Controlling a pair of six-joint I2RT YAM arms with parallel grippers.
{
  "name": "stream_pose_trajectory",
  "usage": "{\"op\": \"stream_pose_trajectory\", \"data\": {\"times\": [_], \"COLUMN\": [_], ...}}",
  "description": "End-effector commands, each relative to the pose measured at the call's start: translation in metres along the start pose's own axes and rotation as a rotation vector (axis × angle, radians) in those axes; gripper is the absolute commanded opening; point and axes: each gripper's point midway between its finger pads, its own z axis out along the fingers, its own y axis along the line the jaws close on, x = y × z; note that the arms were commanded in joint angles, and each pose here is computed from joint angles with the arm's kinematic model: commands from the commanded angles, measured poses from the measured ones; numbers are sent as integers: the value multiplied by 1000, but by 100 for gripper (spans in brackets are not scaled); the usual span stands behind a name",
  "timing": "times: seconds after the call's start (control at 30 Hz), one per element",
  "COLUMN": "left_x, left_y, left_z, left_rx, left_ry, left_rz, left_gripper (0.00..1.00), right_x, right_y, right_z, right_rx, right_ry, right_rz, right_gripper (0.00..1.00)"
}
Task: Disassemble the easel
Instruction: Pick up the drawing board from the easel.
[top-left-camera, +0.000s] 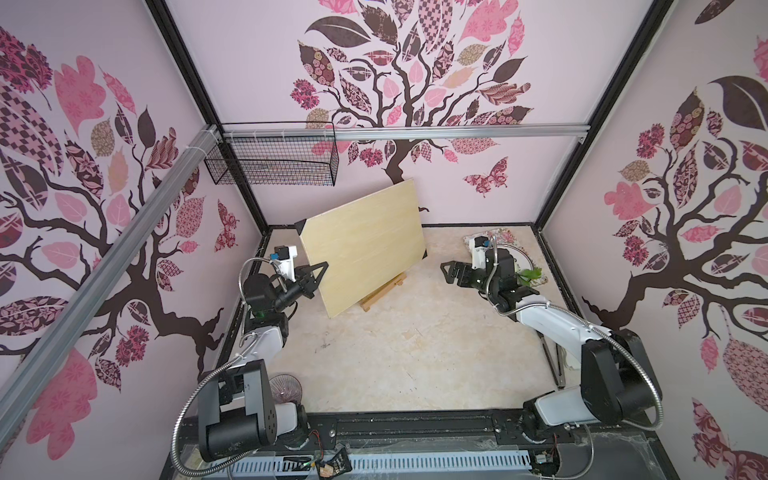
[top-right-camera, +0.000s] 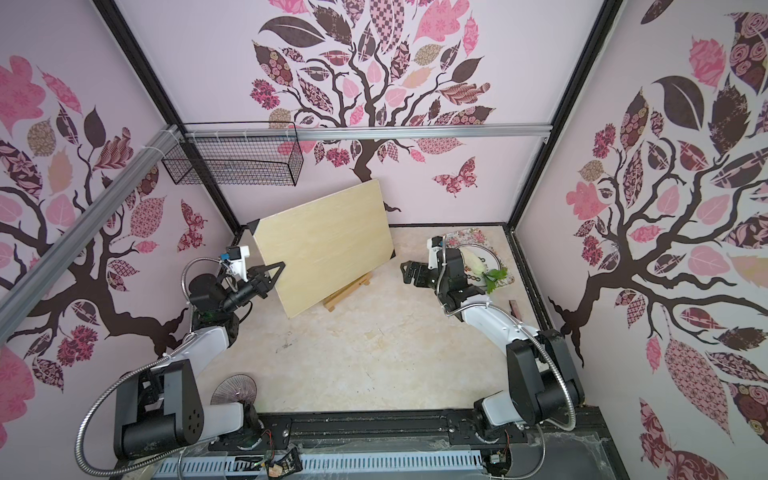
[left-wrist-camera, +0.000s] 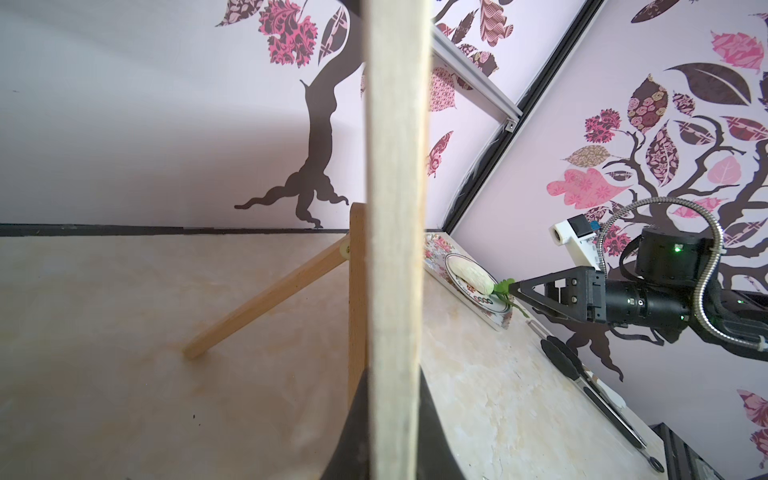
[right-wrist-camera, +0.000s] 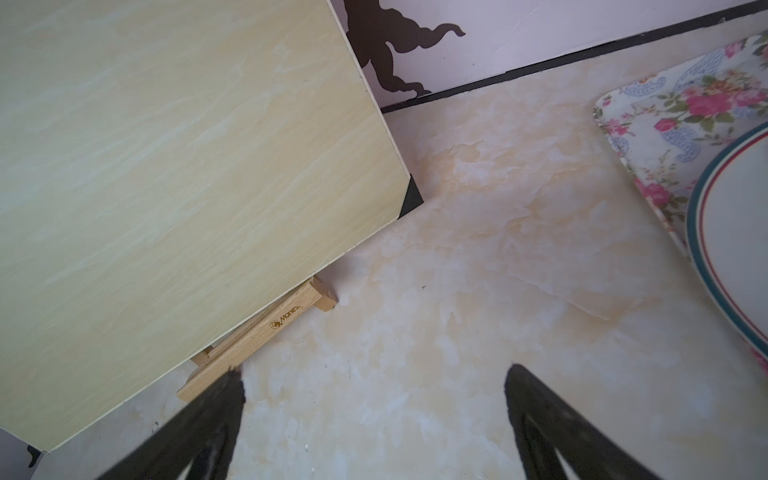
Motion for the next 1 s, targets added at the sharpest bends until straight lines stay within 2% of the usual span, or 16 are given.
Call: {"op": "stream_pose_trajectory", "data": {"times": [0.0,0.37,0.63,0.97], "left_x": [-49,-103,-130,-159], "left_y": [-36,-54,-59,-76], "left_z": [-9,-22,-36,-48], "left_rx": [56,14,-14,49], "left_ry": [-141,-319,-465,-601], "left_rz": [183,168,93,-46], "left_gripper": [0,0,0,0], "right_x": [-11,-14,-18,-28], "right_y": [10,31,34,38], "right_z": [-9,-10,-21,-47], "right_rx": [1,-10,-3,0], "right_ry": [-34,-47,-66,-112], "right_rz": [-8,-19,-11,62], "right_gripper": [100,100,100,100]}}
